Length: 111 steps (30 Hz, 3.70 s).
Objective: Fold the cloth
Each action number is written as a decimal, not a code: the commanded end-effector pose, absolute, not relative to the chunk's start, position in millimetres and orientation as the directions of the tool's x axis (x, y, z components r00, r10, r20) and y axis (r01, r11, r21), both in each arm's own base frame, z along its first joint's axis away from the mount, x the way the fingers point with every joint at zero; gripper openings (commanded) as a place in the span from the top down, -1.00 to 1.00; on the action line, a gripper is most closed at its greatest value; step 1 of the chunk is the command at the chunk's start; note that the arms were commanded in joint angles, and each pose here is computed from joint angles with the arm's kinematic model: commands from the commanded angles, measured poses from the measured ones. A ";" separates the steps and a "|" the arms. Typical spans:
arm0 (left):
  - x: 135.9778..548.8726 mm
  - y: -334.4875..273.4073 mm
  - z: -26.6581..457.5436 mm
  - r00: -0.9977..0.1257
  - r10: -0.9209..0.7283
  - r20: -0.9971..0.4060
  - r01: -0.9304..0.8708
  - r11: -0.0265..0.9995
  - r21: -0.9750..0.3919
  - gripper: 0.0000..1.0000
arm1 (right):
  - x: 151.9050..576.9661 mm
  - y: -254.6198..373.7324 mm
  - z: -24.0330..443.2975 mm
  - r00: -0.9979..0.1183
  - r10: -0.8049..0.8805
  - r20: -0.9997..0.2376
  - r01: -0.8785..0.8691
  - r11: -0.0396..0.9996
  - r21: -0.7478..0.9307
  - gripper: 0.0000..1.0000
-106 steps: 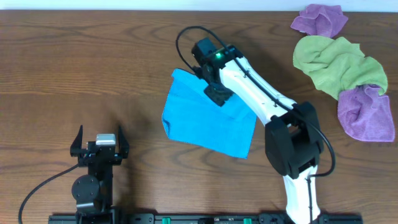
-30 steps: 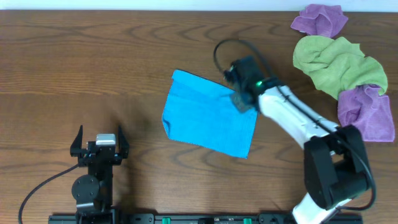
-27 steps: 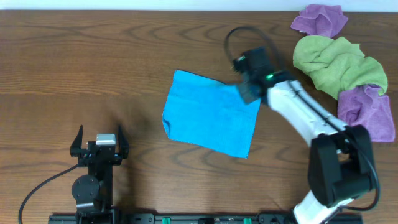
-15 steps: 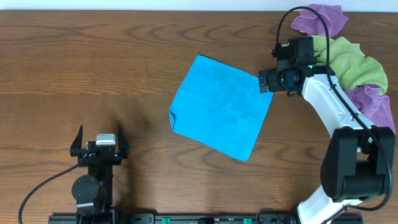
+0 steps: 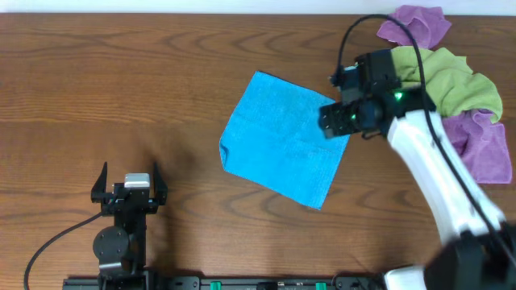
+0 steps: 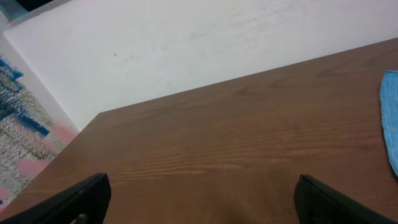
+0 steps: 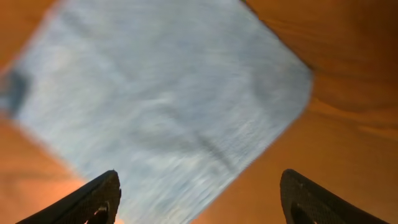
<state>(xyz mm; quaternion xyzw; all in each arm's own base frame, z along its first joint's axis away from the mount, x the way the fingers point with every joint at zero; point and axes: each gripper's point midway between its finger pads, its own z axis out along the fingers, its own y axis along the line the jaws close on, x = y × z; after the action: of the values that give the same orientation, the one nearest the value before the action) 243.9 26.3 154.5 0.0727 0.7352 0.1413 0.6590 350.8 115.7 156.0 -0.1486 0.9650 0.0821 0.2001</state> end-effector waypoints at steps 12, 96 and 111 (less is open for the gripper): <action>244.3 27.6 152.4 -0.130 0.380 -0.916 -0.073 0.917 0.391 -0.90 | 255.3 192.6 198.2 -0.782 -0.467 -0.413 -0.512 0.859 -0.001 -0.74; 339.6 -145.2 152.3 -0.696 0.205 -0.689 0.450 0.871 -0.196 -0.91 | 279.4 40.4 195.2 -0.932 0.225 -0.284 0.186 0.970 0.157 -0.68; 316.3 -143.1 78.0 -0.848 0.358 -0.391 0.431 0.895 -0.114 -0.91 | 234.3 97.9 97.1 -0.984 0.177 -0.026 0.148 0.885 0.442 -0.58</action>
<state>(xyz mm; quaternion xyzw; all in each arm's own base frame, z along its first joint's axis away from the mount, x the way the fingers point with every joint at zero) 306.4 -149.0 70.1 0.1998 0.9568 -0.1270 0.1687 242.5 80.6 99.5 0.0923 0.9798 0.1704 0.0504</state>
